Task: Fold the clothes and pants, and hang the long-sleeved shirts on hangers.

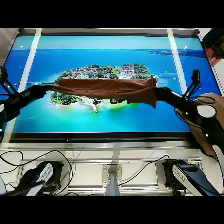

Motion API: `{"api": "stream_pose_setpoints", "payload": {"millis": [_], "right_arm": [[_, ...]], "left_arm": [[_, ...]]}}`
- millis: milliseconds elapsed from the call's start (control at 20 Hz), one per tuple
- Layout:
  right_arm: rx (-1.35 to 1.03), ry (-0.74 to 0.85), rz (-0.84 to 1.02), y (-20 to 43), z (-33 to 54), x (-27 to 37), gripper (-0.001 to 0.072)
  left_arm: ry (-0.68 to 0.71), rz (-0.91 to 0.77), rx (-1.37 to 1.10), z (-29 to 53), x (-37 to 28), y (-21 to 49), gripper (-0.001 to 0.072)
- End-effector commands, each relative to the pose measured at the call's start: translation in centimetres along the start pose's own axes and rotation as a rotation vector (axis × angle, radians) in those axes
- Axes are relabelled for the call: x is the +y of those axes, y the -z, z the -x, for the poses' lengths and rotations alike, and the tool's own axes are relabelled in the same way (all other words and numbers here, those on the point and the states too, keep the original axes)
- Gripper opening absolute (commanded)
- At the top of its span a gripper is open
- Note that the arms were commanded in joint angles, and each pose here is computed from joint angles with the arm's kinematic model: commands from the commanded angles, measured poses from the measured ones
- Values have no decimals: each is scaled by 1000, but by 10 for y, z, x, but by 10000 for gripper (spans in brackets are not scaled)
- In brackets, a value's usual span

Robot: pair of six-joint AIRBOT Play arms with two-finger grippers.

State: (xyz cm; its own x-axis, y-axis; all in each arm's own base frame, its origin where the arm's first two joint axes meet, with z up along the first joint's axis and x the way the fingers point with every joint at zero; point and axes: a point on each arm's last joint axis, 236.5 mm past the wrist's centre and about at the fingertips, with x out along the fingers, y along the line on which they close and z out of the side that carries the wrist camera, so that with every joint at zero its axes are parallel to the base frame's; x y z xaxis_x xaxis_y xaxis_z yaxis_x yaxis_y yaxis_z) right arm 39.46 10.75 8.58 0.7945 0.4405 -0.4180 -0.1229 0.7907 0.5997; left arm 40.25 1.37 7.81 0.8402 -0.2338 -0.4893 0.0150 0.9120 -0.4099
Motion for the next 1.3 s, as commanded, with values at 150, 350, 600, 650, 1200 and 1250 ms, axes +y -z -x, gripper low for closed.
{"api": "stream_pose_setpoints", "payload": {"millis": [150, 350, 600, 650, 1200, 1250], "right_arm": [[-136, 182, -72, -41, -76, -42, 16], [-148, 244, -136, -53, -96, -79, 16], [-125, 290, -104, -54, -114, -105, 16], [-113, 293, -107, -50, -121, -109, 16], [-98, 334, -78, -45, -140, -130, 16], [-109, 339, -76, -48, -139, -131, 17]], "left_arm": [[-119, 10, -43, -51, 18, 7, 12], [-178, 84, 16, -81, 43, 33, 12], [-152, 67, 54, -124, 36, 29, 12], [-145, 62, 68, -133, 33, 33, 11], [-159, 35, 70, -164, 29, 38, 14], [-168, 34, 55, -164, 30, 33, 14]]}}
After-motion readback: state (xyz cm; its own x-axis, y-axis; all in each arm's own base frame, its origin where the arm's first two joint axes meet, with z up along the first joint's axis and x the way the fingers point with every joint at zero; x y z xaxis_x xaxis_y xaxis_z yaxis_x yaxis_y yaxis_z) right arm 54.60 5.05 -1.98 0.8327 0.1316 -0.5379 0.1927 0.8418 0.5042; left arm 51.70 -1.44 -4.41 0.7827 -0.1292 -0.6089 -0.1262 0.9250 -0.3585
